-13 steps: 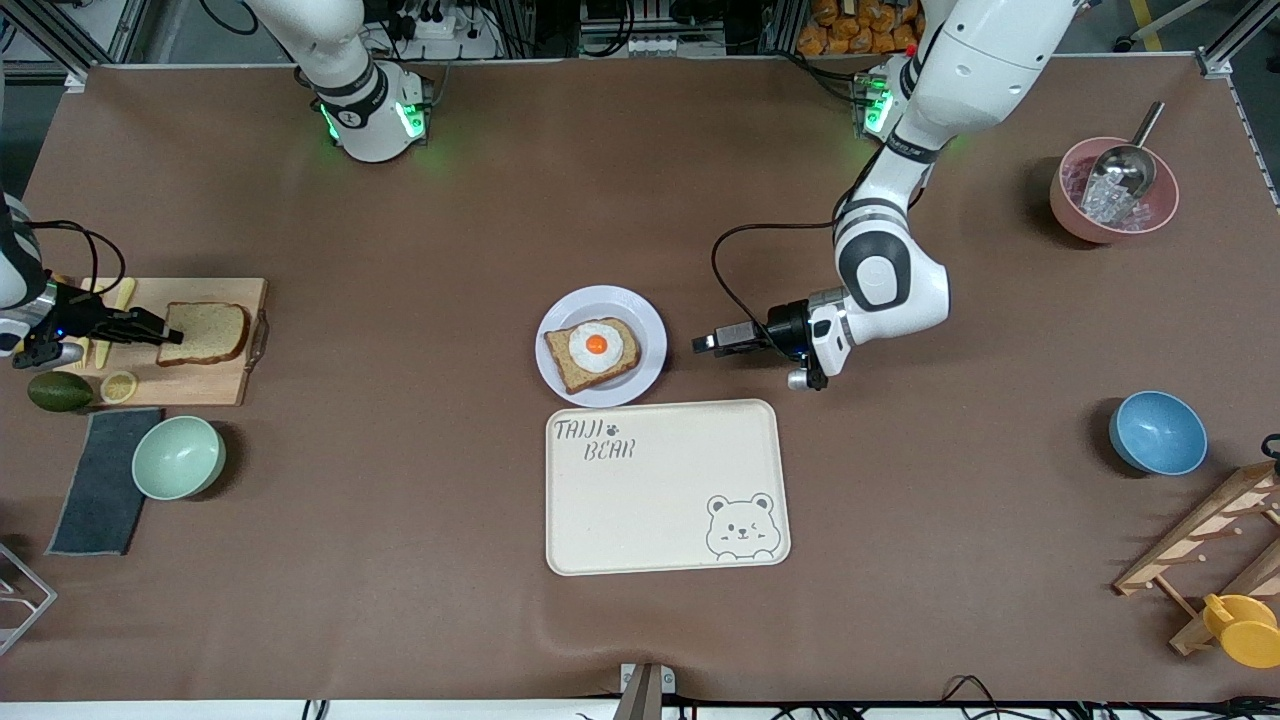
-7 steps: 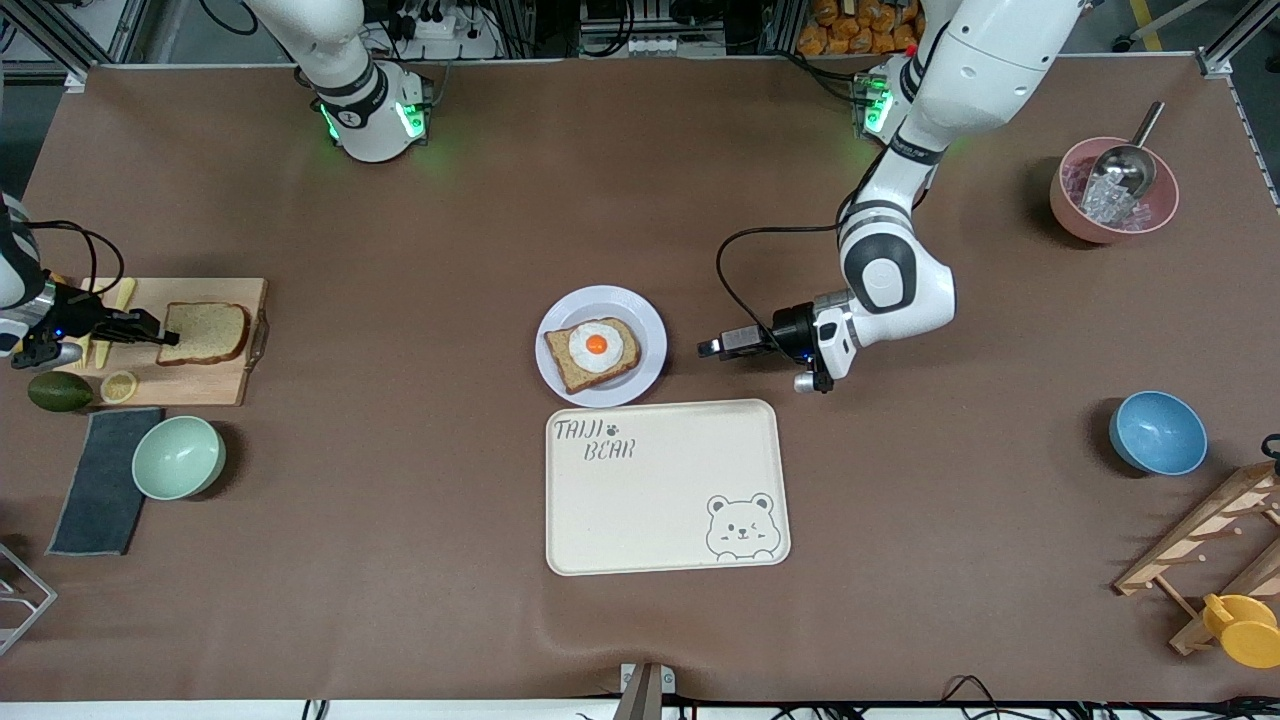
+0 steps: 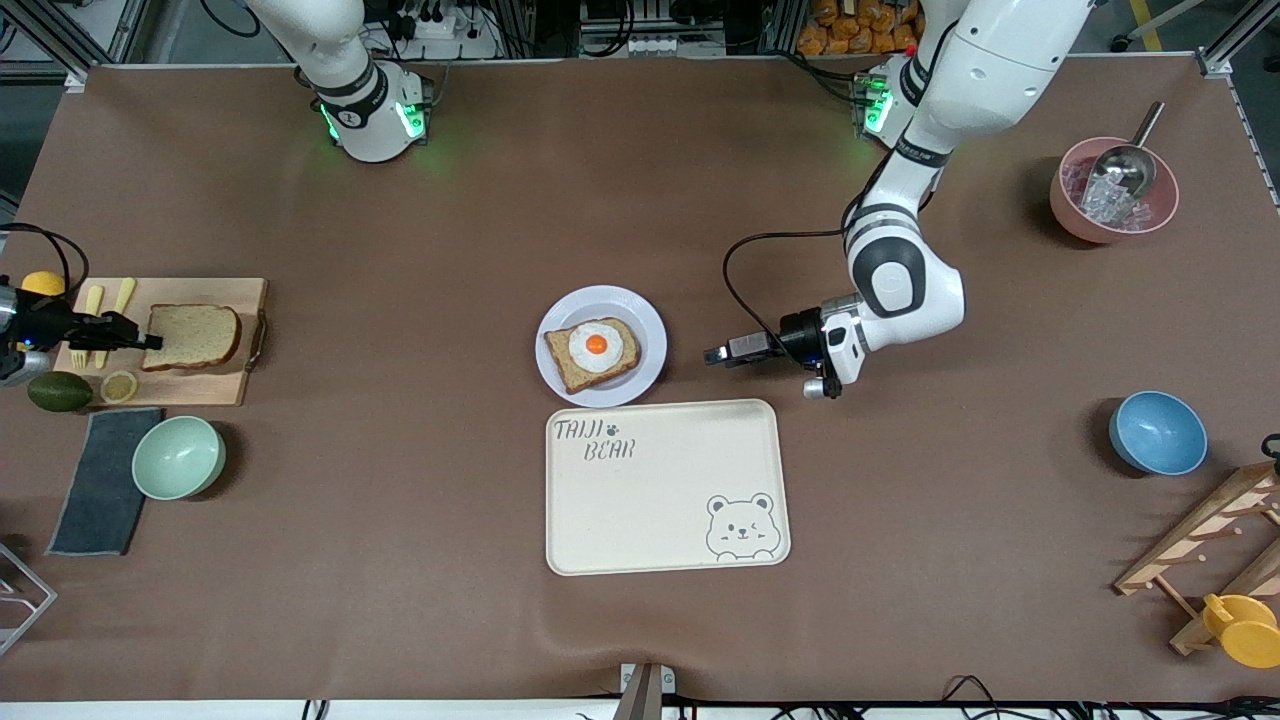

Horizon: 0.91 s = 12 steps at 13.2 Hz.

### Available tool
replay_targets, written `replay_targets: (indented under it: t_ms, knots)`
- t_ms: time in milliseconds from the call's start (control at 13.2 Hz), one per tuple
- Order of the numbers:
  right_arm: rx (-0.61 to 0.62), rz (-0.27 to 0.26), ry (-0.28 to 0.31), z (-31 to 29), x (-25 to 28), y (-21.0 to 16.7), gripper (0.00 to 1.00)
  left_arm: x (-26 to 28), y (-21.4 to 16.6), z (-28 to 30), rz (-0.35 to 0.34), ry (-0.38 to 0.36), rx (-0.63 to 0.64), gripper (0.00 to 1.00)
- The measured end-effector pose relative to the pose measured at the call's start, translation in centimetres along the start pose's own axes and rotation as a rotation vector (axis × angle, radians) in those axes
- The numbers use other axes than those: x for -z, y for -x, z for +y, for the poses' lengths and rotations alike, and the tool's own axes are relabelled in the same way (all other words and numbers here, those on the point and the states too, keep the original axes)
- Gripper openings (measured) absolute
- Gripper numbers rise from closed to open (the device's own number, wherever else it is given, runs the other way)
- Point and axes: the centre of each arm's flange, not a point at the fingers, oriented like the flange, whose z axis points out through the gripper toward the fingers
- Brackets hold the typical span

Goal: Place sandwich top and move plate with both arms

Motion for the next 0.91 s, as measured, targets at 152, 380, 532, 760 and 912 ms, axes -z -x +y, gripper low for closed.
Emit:
replay_targets:
  t_ms: [152,380,532,760,912]
  knots:
    - [-0.022,-0.035,-0.037,-2.3,0.5,-1.0,0.09,0.0,0.0,0.0,-0.001,0.0,0.0,1.0]
    - [-0.046,-0.076,-0.047,-7.9,2.0,-3.1,0.09,-0.2,0.2,0.1,-0.005,-0.001,-0.001,1.0]
    - [-0.04,-0.08,-0.025,-11.7,3.1,-4.5,0.09,-0.3,0.2,0.1,-0.005,-0.001,-0.002,1.0]
    - [-0.058,-0.091,0.001,-17.4,3.7,-5.5,0.09,-0.3,0.1,0.3,-0.004,0.002,-0.003,1.0]
    - [-0.074,-0.102,0.022,-22.2,3.4,-6.2,0.09,-0.2,0.0,0.5,-0.002,0.005,0.006,1.0]
